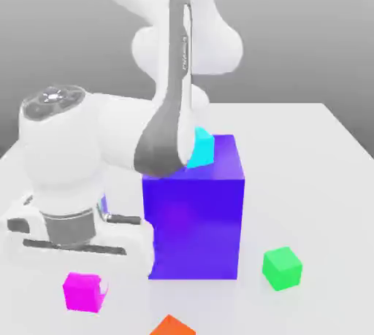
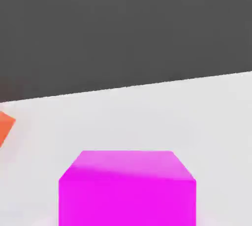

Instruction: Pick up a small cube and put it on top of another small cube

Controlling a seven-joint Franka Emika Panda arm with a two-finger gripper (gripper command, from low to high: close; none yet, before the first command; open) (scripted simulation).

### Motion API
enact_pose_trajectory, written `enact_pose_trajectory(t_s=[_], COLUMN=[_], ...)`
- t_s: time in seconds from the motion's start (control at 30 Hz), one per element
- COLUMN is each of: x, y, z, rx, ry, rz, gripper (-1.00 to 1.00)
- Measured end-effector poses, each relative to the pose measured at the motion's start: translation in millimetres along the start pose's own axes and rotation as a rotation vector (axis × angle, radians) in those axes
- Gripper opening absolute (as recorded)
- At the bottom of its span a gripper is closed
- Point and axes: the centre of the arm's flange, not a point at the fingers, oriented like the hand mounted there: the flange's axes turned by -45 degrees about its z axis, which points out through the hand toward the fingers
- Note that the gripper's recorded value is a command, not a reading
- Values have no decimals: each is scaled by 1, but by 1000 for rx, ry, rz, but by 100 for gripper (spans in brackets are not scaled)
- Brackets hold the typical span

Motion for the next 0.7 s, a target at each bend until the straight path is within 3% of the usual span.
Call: enact_pose_trajectory(t_s=[0.2, 0.37, 0.5, 0.63, 0.67, 0.7], x=[-9, -54, -92, -81, -82, -82], y=[-140, -268, -301, -263, -262, -262], z=[-15, -27, -11, 32, 37, 37], rx=[-9, -29, -4, -2, -2, -2], ry=[4, 13, -1, -3, -3, -3], rz=[-518, -1021, -1154, -1061, -1059, -1059], gripper=[-100, -100, -100, -100, 100, 100])
